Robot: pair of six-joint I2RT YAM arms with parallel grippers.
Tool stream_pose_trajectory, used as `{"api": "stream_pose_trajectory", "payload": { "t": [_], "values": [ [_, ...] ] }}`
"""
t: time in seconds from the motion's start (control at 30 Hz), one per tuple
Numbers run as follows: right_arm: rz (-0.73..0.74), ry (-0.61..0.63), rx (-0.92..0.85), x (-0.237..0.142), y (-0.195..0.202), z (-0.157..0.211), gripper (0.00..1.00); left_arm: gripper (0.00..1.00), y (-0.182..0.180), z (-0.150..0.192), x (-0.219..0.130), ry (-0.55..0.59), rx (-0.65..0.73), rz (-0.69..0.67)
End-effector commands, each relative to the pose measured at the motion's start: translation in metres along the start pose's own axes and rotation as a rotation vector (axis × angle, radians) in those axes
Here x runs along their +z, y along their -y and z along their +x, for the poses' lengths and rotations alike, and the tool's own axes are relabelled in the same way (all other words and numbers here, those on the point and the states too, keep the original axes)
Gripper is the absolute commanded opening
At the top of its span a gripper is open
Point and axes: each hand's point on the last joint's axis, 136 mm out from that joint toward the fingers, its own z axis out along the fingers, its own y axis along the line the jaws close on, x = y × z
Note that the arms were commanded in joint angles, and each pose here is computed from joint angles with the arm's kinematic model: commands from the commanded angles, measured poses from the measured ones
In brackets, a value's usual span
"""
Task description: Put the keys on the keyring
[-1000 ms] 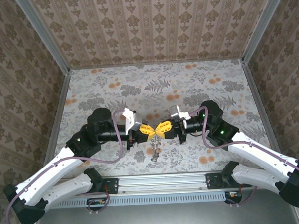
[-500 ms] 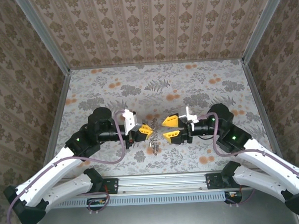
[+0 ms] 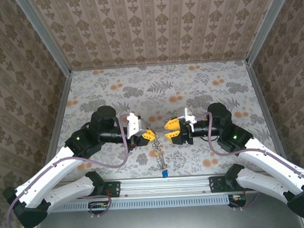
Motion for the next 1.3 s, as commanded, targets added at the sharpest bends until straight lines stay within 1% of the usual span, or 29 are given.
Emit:
{"api": "stream_pose_trajectory", "payload": {
  "t": [0.0, 0.4, 0.63, 0.7, 0.77, 0.87, 0.9, 1.0, 1.07, 1.1, 1.17, 1.27],
  "values": [
    [-0.077, 0.067, -0.036, 0.002, -0.014, -0.019, 0.37, 0.00, 0.004, -0.018, -0.001, 0.076, 0.053, 0.023],
    [-0.119, 0.075, -0.025, 0.010, -0.017, -0.016, 0.29, 0.00, 0.004, -0.024, 0.002, 0.145, 0.050, 0.030],
    [-0.137, 0.071, -0.022, 0.011, -0.021, -0.013, 0.28, 0.00, 0.003, -0.030, -0.001, 0.210, 0.056, 0.013],
    [-0.139, 0.071, -0.022, 0.011, -0.021, -0.013, 0.26, 0.00, 0.002, -0.030, 0.000, 0.222, 0.054, 0.010],
    [-0.137, 0.074, -0.026, 0.010, -0.022, -0.014, 0.22, 0.00, 0.000, -0.031, 0.000, 0.235, 0.055, 0.003],
    [-0.136, 0.067, -0.031, 0.011, -0.022, -0.013, 0.04, 0.00, 0.000, -0.032, -0.001, 0.246, 0.053, -0.002],
    [-0.127, 0.064, -0.034, 0.010, -0.021, -0.013, 0.00, 0.00, 0.000, -0.033, -0.001, 0.244, 0.053, -0.006],
    [-0.094, 0.050, -0.053, 0.008, -0.017, -0.013, 0.00, 0.00, -0.003, -0.026, 0.001, 0.195, 0.044, -0.028],
    [-0.064, 0.018, -0.062, 0.007, -0.013, -0.013, 0.00, 0.00, -0.008, -0.020, 0.003, 0.138, 0.043, -0.062],
    [-0.054, -0.003, -0.064, 0.007, -0.012, -0.012, 0.00, 0.01, -0.007, -0.016, 0.004, 0.113, 0.041, -0.062],
    [-0.036, -0.045, -0.063, 0.006, -0.009, -0.010, 0.00, 0.08, -0.016, -0.008, 0.006, 0.055, 0.039, -0.110],
    [-0.037, -0.067, -0.063, 0.007, -0.008, -0.011, 0.00, 0.12, -0.018, -0.002, 0.012, 0.014, 0.037, -0.109]
  ]
}}
